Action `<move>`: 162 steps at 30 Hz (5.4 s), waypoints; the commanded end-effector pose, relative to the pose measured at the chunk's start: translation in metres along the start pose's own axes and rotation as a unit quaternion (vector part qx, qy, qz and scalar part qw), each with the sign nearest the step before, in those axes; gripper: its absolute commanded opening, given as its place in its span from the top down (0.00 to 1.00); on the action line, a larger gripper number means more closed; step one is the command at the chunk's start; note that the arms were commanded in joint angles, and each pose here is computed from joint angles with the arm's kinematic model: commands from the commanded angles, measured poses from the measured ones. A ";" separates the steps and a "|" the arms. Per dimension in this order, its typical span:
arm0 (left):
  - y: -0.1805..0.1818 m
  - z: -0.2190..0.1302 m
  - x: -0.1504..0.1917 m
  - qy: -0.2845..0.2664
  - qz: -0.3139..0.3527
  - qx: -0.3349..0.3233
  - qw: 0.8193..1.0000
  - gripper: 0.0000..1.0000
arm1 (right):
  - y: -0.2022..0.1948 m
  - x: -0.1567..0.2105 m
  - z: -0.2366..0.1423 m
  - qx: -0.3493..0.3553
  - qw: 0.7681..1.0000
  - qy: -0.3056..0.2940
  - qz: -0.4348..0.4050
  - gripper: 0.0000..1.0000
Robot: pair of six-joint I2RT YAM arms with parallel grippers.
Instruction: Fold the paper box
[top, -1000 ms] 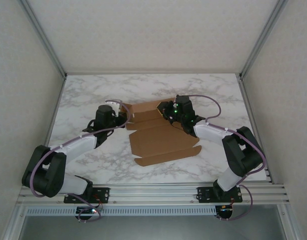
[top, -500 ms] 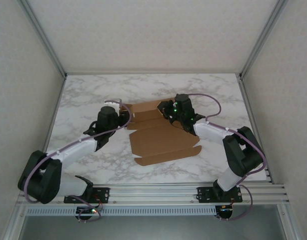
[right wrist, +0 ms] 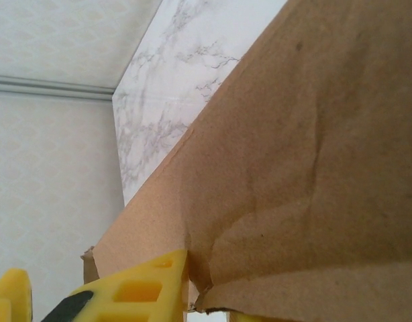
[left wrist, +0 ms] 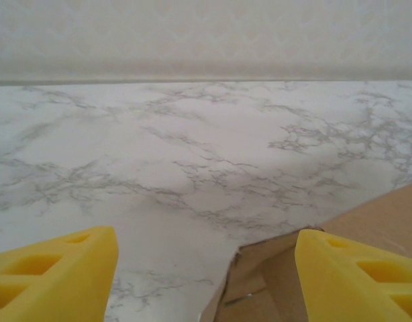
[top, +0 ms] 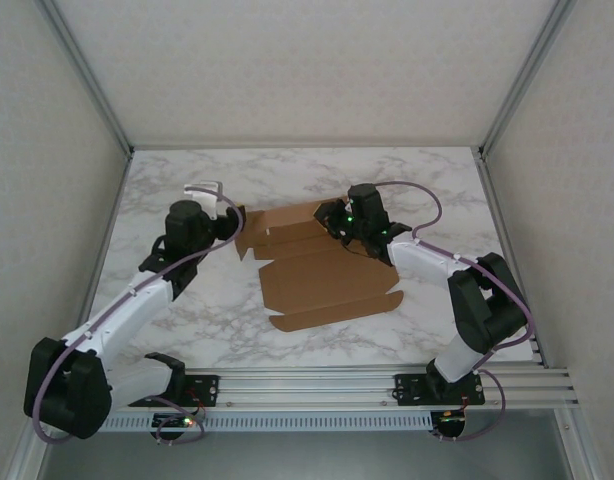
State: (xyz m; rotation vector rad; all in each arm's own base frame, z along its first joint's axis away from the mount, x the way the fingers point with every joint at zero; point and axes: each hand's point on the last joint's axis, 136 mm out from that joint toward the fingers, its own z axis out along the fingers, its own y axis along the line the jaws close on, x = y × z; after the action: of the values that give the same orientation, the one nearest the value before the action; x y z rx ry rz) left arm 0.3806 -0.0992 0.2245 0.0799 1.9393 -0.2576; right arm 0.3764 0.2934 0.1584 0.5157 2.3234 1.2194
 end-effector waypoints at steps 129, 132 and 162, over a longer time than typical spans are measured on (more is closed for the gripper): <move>0.059 0.011 0.132 0.170 -0.286 -0.215 0.918 0.47 | -0.002 -0.014 0.005 0.048 0.999 -0.003 0.022 0.73; 0.063 0.009 0.115 0.158 -0.286 -0.208 0.922 0.47 | -0.001 -0.014 0.006 0.047 0.999 -0.003 0.023 0.73; -0.084 0.039 0.139 0.252 -0.136 -0.036 0.958 0.92 | -0.007 -0.013 0.006 0.057 0.998 -0.003 0.022 0.73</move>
State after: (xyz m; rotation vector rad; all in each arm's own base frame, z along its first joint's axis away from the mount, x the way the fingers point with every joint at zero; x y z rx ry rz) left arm 0.3324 -0.2012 0.0848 -0.1795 2.5169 -0.4361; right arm 0.3865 0.2919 0.1616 0.6037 2.3788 1.1672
